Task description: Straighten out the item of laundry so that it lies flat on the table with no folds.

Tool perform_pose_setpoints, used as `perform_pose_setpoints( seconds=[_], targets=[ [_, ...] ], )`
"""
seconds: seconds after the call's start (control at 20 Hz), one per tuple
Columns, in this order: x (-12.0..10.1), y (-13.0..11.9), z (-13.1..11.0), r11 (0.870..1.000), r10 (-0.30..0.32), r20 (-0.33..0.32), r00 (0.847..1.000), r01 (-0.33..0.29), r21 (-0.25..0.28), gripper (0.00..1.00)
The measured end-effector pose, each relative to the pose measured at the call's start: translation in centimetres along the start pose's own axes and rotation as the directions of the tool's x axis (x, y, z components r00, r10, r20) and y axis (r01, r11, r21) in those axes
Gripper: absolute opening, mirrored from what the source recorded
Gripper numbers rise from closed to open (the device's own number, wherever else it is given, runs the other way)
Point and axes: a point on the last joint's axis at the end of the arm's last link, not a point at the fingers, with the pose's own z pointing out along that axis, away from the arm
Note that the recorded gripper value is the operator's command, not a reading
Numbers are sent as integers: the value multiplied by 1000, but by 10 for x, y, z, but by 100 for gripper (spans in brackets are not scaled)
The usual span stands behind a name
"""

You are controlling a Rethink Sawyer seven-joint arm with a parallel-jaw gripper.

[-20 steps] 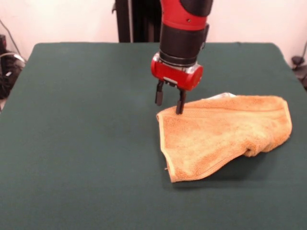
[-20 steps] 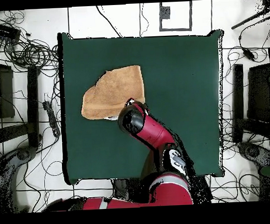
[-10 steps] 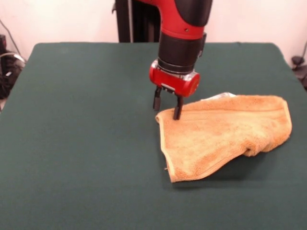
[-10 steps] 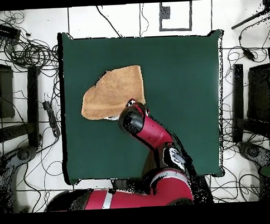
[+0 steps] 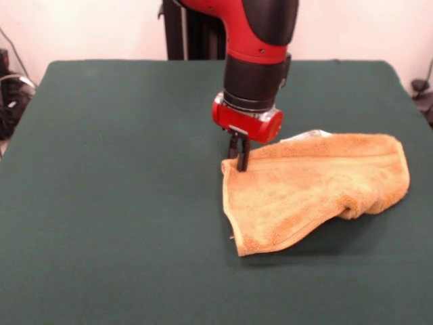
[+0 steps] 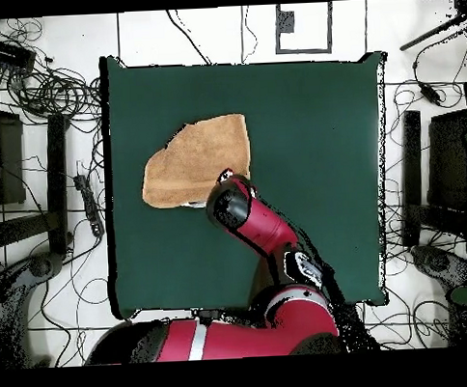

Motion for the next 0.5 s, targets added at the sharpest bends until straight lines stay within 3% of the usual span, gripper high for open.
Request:
perform_pose_setpoints(
  seconds=[0.5],
  targets=[
    [-1, 1, 0, 1000, 3, -1, 1000, -3, -4, 0]
  ],
)
